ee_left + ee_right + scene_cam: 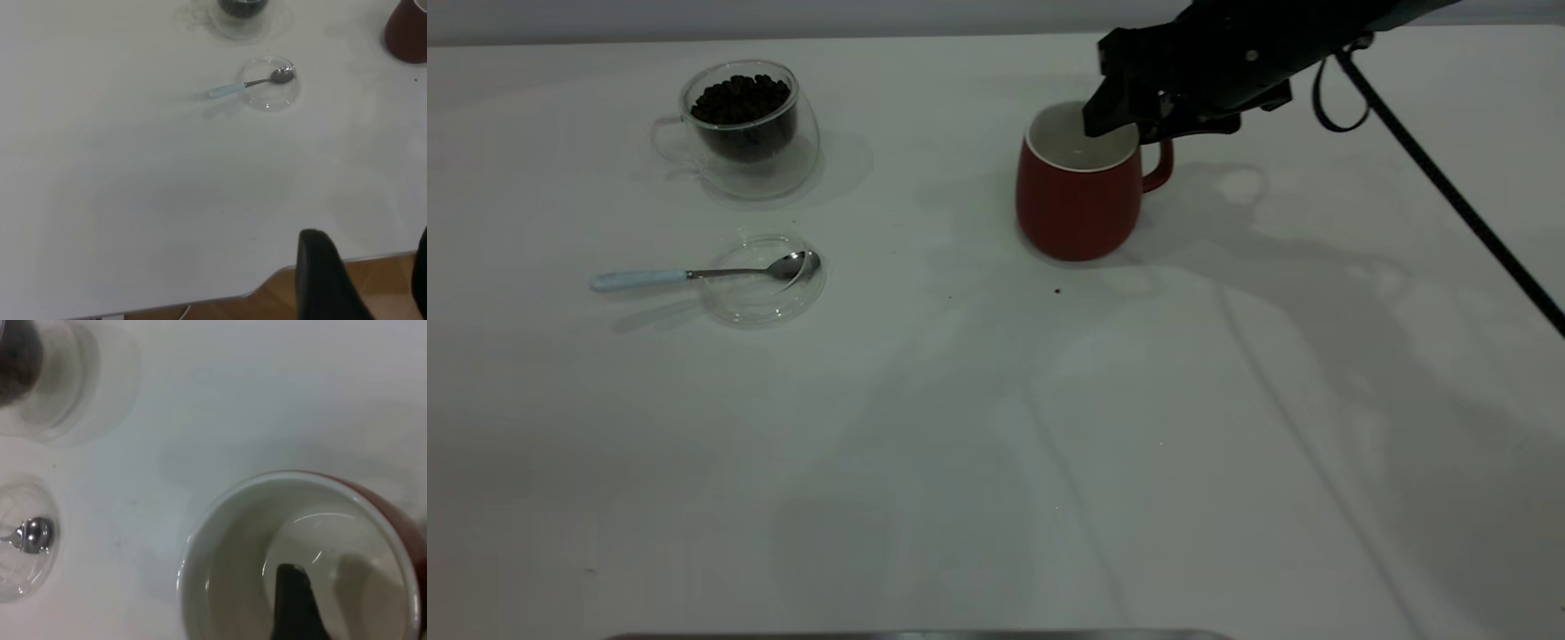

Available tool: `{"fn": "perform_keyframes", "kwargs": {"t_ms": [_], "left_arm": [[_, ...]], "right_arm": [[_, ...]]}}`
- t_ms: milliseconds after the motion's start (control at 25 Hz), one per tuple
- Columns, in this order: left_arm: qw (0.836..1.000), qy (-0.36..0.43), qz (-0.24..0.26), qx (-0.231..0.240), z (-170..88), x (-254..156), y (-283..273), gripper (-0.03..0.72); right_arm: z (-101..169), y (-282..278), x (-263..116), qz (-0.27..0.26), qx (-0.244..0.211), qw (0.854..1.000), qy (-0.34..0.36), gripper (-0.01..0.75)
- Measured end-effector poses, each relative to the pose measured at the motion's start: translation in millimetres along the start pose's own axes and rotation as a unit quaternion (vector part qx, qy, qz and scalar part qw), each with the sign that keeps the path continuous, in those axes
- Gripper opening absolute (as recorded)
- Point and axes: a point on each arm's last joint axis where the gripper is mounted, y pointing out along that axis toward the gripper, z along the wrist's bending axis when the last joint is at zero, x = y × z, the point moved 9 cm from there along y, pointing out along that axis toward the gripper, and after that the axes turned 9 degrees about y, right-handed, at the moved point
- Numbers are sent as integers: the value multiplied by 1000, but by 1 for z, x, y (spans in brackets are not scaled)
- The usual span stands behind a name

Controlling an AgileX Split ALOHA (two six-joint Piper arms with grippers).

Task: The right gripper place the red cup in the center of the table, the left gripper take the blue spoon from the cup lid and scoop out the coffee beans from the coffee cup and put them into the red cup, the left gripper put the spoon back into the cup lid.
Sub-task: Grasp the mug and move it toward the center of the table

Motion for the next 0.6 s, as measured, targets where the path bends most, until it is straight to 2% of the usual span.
{"fn": "perform_keyframes", "kwargs": {"t_ms": [600], "left_arm": [[1000, 1, 0, 0, 0, 0, 0, 389]], "right_arm": [[44, 18, -11, -4, 14, 1000, -22, 515]]}}
